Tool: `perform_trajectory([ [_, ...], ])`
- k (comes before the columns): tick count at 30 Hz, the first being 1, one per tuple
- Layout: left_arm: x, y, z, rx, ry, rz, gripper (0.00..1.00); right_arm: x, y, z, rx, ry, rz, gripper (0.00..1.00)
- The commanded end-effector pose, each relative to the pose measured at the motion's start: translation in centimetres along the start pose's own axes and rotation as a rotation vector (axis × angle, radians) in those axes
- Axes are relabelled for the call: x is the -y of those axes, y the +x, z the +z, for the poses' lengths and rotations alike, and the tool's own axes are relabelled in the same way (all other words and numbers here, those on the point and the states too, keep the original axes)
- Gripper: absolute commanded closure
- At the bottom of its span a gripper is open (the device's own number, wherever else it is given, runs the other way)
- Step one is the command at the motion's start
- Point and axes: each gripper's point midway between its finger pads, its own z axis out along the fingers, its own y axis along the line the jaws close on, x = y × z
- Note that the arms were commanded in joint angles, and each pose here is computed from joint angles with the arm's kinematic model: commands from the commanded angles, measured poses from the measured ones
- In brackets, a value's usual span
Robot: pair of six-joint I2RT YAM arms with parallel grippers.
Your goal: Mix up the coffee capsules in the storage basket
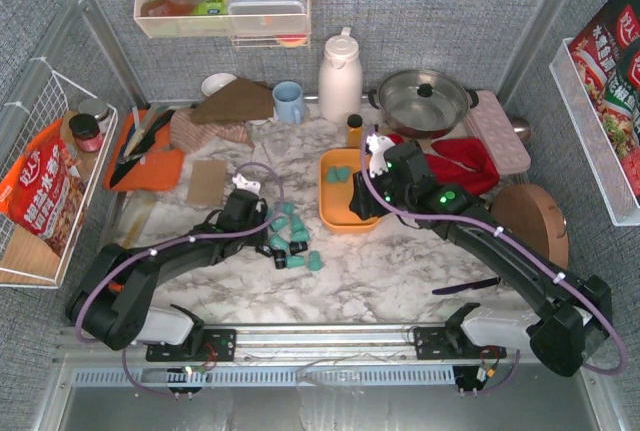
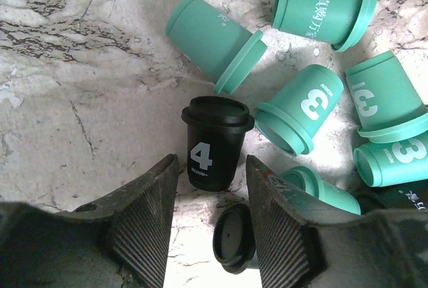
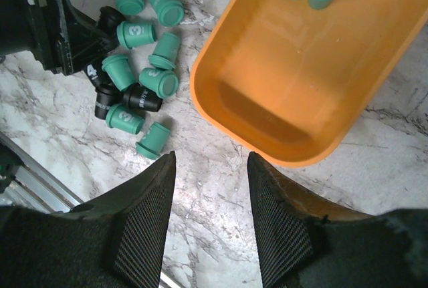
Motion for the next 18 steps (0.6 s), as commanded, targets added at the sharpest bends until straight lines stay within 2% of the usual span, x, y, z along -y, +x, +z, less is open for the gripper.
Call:
perform_trajectory([
  [1, -0.2, 0.3, 0.1, -0.014, -0.009, -0.001, 0.46, -0.7, -1.0, -0.2, 0.027, -0.028, 0.009, 0.49],
  [6, -0.2, 0.4, 0.4, -0.018, -0.013, 0.001, 0.47, -0.8, -1.1, -0.5, 0.035, -0.030, 0.008, 0.49],
  [9, -0.1, 0.3, 0.5, -0.019, -0.007, 0.010, 0.51, -0.7, -1.1, -0.5, 0.035, -0.027, 0.009, 0.49],
  [15, 0.4, -0.2, 0.5, -0.023, 0.014, 0.030, 0.70, -0.7, -1.0, -0.6, 0.035, -0.028, 0.013, 0.49],
  [18, 0.5, -0.8, 0.0, -0.007, 0.020, 0.029, 0.75, -0.8, -1.1, -0.7, 0.040, -0.029, 0.011, 0.49],
])
